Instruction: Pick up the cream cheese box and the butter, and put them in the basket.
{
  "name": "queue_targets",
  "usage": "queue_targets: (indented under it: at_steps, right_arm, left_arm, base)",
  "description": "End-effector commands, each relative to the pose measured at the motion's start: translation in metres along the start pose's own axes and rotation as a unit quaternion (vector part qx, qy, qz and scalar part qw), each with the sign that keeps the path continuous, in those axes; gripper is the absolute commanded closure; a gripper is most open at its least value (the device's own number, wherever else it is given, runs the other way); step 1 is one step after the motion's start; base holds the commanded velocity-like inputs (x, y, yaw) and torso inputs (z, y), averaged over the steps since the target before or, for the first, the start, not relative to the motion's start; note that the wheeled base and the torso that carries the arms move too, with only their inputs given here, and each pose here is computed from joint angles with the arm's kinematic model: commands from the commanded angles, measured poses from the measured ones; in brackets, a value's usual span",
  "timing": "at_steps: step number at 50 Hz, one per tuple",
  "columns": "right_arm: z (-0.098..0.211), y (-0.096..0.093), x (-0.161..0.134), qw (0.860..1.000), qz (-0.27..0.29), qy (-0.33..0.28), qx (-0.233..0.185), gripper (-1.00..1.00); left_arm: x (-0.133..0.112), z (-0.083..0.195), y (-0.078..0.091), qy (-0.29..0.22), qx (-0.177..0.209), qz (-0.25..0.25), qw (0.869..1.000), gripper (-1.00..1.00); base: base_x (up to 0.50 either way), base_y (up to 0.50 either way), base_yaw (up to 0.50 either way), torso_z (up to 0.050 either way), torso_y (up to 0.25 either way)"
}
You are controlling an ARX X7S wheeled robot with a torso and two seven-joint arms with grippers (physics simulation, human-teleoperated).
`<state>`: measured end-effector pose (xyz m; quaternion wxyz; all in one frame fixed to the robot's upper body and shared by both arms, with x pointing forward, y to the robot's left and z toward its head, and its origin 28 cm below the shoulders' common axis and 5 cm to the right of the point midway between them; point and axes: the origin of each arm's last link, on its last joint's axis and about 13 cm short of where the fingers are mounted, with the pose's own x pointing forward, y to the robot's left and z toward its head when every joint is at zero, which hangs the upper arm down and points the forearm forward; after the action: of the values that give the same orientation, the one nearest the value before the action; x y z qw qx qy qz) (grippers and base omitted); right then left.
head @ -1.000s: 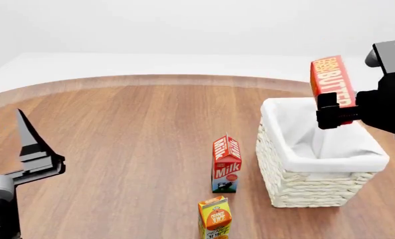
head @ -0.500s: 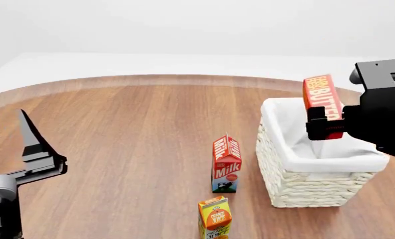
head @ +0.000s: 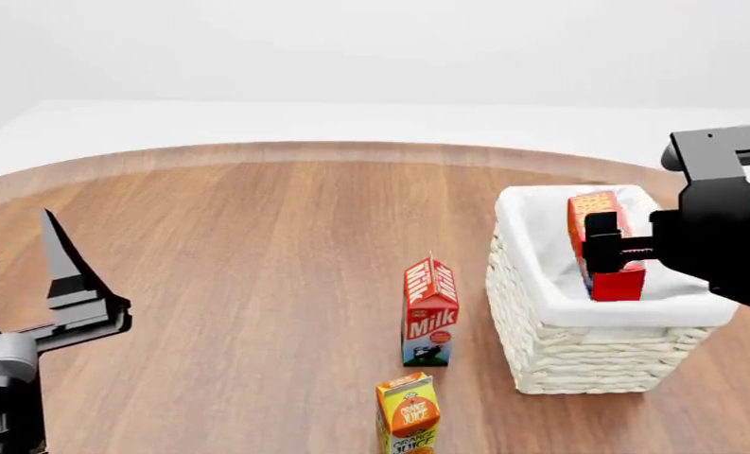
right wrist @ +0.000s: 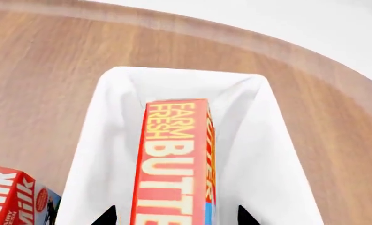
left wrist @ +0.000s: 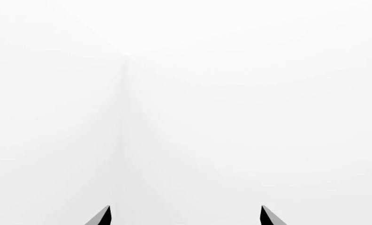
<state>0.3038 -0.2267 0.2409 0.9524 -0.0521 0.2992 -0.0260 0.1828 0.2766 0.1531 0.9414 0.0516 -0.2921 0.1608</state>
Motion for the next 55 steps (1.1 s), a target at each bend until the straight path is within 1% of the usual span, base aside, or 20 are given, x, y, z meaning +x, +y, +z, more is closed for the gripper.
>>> queue_targets:
  at_steps: [1,15,20,22,23,24,25,32,35,36,43,44,45,47,49,50,51,53,54,55]
  right_arm:
    - [0.009,-0.001,0.0,1.0,-0.002,-0.027,-0.004,-1.0]
    - [0.009,0.0,-0.001,1.0,0.001,-0.027,-0.009,-1.0]
    - [0.01,0.005,-0.013,0.999,0.013,-0.046,-0.019,-1.0]
    - [0.011,0.009,-0.03,0.997,0.027,-0.069,-0.027,-1.0]
    - [0.011,0.01,-0.03,0.997,0.027,-0.069,-0.027,-1.0]
    - [0.012,0.012,-0.049,0.994,0.035,-0.095,-0.026,-1.0]
    - [0.012,0.012,-0.057,0.993,0.035,-0.105,-0.027,-1.0]
    - [0.001,0.009,-0.104,0.985,0.037,-0.164,-0.04,-1.0]
    - [-0.004,0.008,-0.12,0.98,0.038,-0.188,-0.042,-1.0]
    - [-0.004,0.008,-0.123,0.98,0.037,-0.191,-0.036,-1.0]
    - [-0.017,0.012,-0.143,0.972,0.039,-0.226,-0.044,-1.0]
    - [-0.02,0.012,-0.148,0.97,0.038,-0.238,-0.037,-1.0]
    - [-0.022,0.013,-0.15,0.968,0.039,-0.244,-0.047,-1.0]
    - [-0.028,0.016,-0.156,0.965,0.045,-0.253,-0.046,-1.0]
    - [-0.033,0.019,-0.163,0.958,0.047,-0.278,-0.052,-1.0]
    - [-0.034,0.019,-0.163,0.958,0.047,-0.278,-0.052,-1.0]
    - [-0.036,0.022,-0.166,0.954,0.046,-0.292,-0.045,-1.0]
    - [-0.037,0.031,-0.168,0.936,0.046,-0.349,-0.031,-1.0]
    - [-0.039,0.038,-0.166,0.924,0.061,-0.378,-0.003,-1.0]
    - [-0.04,0.04,-0.164,0.915,0.062,-0.397,0.01,-1.0]
  left_arm:
    - [0.002,-0.002,0.003,-0.003,0.003,0.005,1.0,-1.0]
    - [0.002,-0.002,0.002,-0.002,0.003,0.003,1.0,-1.0]
    - [0.002,-0.002,0.002,-0.002,0.003,0.003,1.0,-1.0]
    - [0.002,-0.002,0.002,-0.003,0.003,0.003,1.0,-1.0]
    - [0.002,-0.002,0.002,-0.003,0.003,0.003,1.0,-1.0]
    - [0.001,-0.001,0.002,-0.003,0.003,0.003,1.0,-1.0]
    - [0.001,-0.002,0.002,-0.003,0.003,0.003,1.0,-1.0]
    - [0.0,0.0,0.002,-0.005,0.003,0.002,1.0,-1.0]
    - [0.001,0.001,0.002,-0.006,0.003,0.003,1.0,-1.0]
    - [0.001,0.001,0.002,-0.007,0.003,0.003,1.0,-1.0]
    - [0.0,0.001,0.002,-0.007,0.003,0.002,1.0,-1.0]
    - [0.001,0.001,0.003,-0.007,0.004,0.003,1.0,-1.0]
    - [0.001,0.001,0.003,-0.007,0.004,0.004,1.0,-1.0]
    - [0.0,0.002,0.002,-0.008,0.005,0.003,1.0,-1.0]
    - [0.0,0.002,0.002,-0.008,0.006,0.003,1.0,-1.0]
    - [0.0,0.002,0.002,-0.008,0.006,0.003,1.0,-1.0]
    - [0.0,0.003,0.002,-0.01,0.006,0.003,1.0,-1.0]
    - [0.001,0.003,0.003,-0.011,0.008,0.005,1.0,-1.0]
    - [0.002,0.003,0.003,-0.011,0.009,0.006,1.0,-1.0]
    - [0.002,0.003,0.004,-0.011,0.01,0.007,1.0,-1.0]
  base:
    - [0.0,0.0,0.0,0.0,0.0]
    - [0.0,0.0,0.0,0.0,0.0]
    - [0.0,0.0,0.0,0.0,0.0]
    - [0.0,0.0,0.0,0.0,0.0]
    - [0.0,0.0,0.0,0.0,0.0]
    - [0.0,0.0,0.0,0.0,0.0]
    - [0.0,0.0,0.0,0.0,0.0]
    - [0.0,0.0,0.0,0.0,0.001]
    - [0.0,0.0,0.0,0.0,0.0]
    - [0.0,0.0,0.0,0.0,0.0]
    - [0.0,0.0,0.0,0.0,0.0]
    - [0.0,0.0,0.0,0.0,0.0]
    - [0.0,0.0,0.0,0.0,0.0]
    - [0.0,0.0,0.0,0.0,0.0]
    - [0.0,0.0,0.0,0.0,0.0]
    - [0.0,0.0,0.0,0.0,0.0]
    - [0.0,0.0,0.0,0.0,0.0]
    - [0.0,0.0,0.0,0.0,0.0]
    - [0.0,0.0,0.0,0.0,0.0]
    - [0.0,0.0,0.0,0.0,0.0]
